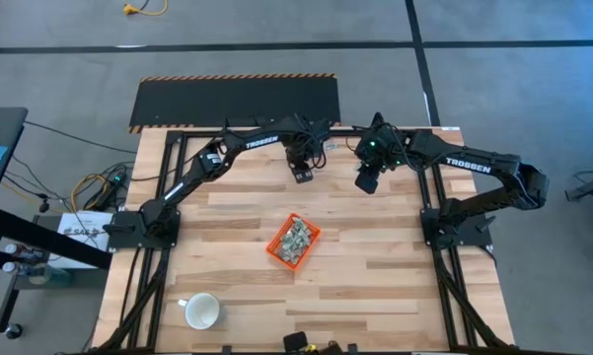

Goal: Pick and place Stevia / Truvia into bins
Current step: Put the stevia packet into the orange bin

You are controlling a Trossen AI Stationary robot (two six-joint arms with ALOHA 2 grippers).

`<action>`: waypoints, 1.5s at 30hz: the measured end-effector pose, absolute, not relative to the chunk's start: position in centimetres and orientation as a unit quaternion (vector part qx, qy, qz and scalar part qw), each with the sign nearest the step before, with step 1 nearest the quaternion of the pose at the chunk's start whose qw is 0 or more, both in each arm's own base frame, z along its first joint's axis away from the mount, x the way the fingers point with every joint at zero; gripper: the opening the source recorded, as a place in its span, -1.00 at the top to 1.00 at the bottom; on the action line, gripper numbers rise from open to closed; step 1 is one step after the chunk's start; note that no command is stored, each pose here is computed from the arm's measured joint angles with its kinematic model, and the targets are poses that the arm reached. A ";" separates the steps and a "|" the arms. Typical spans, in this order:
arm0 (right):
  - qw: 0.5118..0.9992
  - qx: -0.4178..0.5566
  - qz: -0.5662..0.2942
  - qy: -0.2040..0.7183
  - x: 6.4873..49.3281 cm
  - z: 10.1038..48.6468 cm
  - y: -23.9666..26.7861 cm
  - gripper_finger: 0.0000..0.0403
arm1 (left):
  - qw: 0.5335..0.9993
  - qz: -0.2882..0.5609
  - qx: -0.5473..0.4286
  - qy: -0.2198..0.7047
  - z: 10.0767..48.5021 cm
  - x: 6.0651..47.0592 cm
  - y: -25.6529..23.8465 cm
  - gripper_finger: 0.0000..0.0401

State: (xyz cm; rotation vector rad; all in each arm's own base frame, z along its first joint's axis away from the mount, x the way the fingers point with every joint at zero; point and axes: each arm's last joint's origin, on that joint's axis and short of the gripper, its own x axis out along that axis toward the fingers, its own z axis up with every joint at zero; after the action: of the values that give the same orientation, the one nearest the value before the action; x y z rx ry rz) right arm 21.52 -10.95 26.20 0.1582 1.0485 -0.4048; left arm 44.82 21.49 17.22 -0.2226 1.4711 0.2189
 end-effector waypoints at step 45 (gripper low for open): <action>0.837 0.051 -0.192 0.510 20.7 26.1 -12.2 0.39 | 0.681 -0.223 0.331 0.614 17.3 46.8 19.1 0.16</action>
State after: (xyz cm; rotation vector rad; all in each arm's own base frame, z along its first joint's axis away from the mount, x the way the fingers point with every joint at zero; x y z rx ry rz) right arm 20.67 -12.24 26.13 0.1073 1.0802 -0.4067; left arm 46.85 19.07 17.33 0.7418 1.3779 -0.5013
